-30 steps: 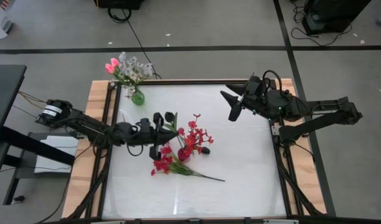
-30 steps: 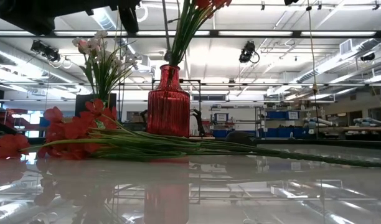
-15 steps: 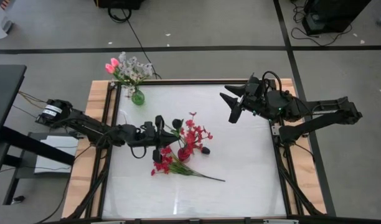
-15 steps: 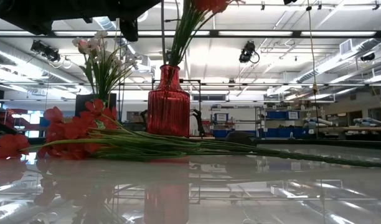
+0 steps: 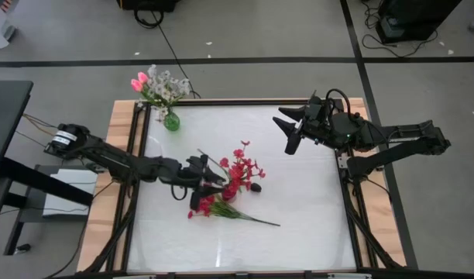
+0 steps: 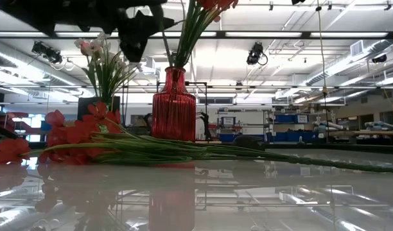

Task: Sort flowers into vase by color
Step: Put the right black flowers into the red flower vase, then put the black flowers into the red flower vase

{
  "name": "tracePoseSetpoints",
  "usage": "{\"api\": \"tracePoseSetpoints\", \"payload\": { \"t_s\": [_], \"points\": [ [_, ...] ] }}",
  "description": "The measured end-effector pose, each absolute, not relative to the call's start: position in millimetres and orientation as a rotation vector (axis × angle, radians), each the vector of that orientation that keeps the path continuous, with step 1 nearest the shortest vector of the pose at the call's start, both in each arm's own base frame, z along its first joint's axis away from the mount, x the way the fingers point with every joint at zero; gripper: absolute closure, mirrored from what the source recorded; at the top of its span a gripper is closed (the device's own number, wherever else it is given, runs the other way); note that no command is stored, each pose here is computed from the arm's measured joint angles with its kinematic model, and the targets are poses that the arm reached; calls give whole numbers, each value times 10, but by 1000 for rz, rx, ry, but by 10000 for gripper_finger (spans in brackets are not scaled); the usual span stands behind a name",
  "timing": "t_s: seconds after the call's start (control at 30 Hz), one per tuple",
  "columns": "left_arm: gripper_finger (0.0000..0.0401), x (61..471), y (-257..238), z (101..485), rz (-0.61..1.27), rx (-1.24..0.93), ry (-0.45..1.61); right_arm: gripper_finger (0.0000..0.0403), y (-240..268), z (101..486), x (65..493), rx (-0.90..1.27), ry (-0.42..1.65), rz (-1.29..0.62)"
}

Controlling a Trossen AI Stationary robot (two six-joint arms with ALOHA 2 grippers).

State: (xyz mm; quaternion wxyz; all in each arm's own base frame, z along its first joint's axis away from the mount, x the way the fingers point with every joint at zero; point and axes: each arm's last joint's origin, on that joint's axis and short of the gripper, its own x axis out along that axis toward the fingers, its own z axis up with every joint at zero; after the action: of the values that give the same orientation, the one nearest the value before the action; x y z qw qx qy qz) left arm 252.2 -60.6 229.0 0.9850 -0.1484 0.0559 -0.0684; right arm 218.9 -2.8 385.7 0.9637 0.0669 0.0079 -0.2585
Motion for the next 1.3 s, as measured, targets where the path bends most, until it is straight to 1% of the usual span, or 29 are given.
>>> {"api": "tracePoseSetpoints", "payload": {
  "t_s": [0.07, 0.13, 0.27, 0.37, 0.53, 0.63, 0.73, 0.8, 0.97, 1.13, 1.3],
  "points": [
    [186, 2563, -626, 2348, -162, -289, 166, 210, -28, 3857, 2189, 136, 16, -523],
    [168, 2595, -644, 2376, -182, -254, 268, 210, -27, 3857, 2189, 136, 16, -520],
    [148, 2614, -664, 2482, -209, -159, 510, 210, -27, 3855, 2185, 139, 19, -517],
    [145, 2571, -653, 2596, -213, -59, 682, 210, -26, 3840, 2179, 147, 34, -512],
    [145, 2485, -616, 2817, -216, 92, 840, 210, -22, 3801, 2175, 166, 69, -502],
    [146, 2433, -559, 2832, -159, 186, 913, 210, -19, 3787, 2175, 182, 79, -492],
    [160, 2388, -455, 2785, -101, 205, 994, 210, -16, 3778, 2169, 216, 85, -480],
    [176, 2369, -378, 2812, -78, 189, 991, 210, -10, 3791, 2155, 247, 73, -464],
    [208, 2218, -225, 3006, -62, 163, 903, 210, 44, 3853, 2064, 260, 46, -422],
    [216, 1970, -30, 3198, -11, 205, 834, 210, 72, 3930, 1926, 268, 6, -431],
    [216, 1991, 200, 3220, 24, 222, 806, 210, 58, 3973, 1829, 277, -20, -466]
  ]
}}
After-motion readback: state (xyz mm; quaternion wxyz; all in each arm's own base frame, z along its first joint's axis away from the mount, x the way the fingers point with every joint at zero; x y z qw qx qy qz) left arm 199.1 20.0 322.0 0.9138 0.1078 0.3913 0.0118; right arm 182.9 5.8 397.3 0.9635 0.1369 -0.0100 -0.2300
